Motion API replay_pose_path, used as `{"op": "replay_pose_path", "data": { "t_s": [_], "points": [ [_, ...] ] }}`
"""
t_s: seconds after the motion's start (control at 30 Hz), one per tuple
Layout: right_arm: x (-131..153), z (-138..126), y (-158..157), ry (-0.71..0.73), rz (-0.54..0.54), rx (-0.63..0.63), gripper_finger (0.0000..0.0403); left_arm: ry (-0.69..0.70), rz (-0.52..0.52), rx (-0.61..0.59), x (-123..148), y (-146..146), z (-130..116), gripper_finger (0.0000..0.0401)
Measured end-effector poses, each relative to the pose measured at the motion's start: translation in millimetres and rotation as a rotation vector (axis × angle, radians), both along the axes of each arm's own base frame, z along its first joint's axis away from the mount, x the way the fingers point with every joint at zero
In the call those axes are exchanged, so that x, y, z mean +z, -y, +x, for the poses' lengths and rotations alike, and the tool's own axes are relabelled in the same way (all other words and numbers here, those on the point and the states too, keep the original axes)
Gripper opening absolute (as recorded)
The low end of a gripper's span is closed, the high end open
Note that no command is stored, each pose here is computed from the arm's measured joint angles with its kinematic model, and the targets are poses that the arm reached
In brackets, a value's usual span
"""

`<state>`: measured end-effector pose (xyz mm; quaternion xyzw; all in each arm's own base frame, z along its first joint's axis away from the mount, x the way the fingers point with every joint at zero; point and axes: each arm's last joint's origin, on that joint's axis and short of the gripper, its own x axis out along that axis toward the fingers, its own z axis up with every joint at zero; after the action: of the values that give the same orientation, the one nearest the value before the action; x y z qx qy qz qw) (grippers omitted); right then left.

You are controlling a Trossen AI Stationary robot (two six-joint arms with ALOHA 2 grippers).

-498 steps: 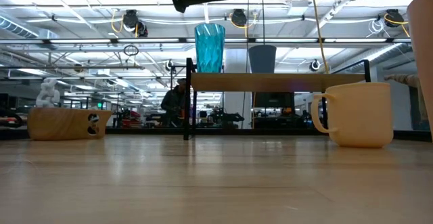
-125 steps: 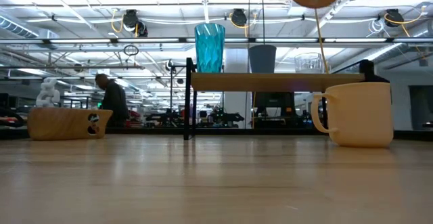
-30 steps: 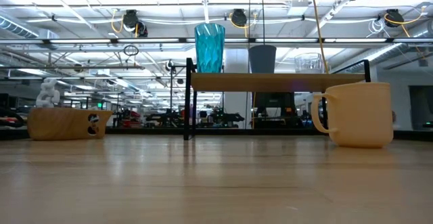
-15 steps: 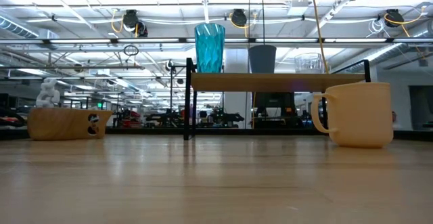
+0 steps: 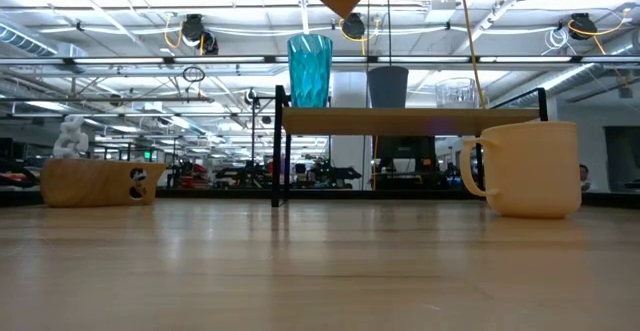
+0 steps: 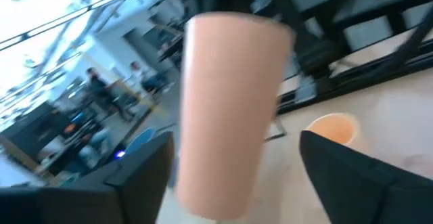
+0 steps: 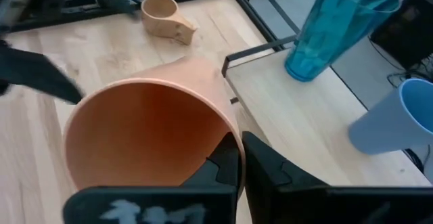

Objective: Stack small to large cups/mugs on shelf
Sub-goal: Put the orange cup on the shelf

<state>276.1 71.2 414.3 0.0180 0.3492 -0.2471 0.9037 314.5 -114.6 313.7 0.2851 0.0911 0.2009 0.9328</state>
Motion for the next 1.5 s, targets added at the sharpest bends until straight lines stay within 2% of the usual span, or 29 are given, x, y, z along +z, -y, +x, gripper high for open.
{"op": "replay_pose_path", "data": {
  "t_s": [0.17,0.23,0.53,0.83,0.97,1.2,1.4,1.5],
  "points": [
    [0,1,1,0.008,0.003,-0.005,0.0000,-0.023,0.023,0.062,-2,-11,3,0.0387],
    [1,2,2,0.013,0.006,-0.009,0.0000,-0.052,0.043,0.088,-4,-17,5,0.0396],
    [0,5,13,0.006,0.042,-0.011,0.0000,-0.130,0.086,0.053,-9,-40,12,0.0392],
    [6,13,14,0.058,0.051,0.063,0.0000,-0.135,0.052,0.058,-11,-57,16,0.0392],
    [6,14,13,0.060,0.046,0.073,0.0000,-0.138,0.067,0.048,-10,-54,16,0.0372],
    [6,14,14,0.053,0.052,0.088,0.0000,-0.143,0.058,0.035,-11,-51,15,0.0283],
    [6,14,14,0.048,0.039,0.106,0.0011,-0.140,0.052,0.026,-11,-48,14,0.0283],
    [7,15,14,0.046,0.028,0.120,0.0028,-0.139,0.052,0.019,-11,-46,14,0.0296]
  ]
}}
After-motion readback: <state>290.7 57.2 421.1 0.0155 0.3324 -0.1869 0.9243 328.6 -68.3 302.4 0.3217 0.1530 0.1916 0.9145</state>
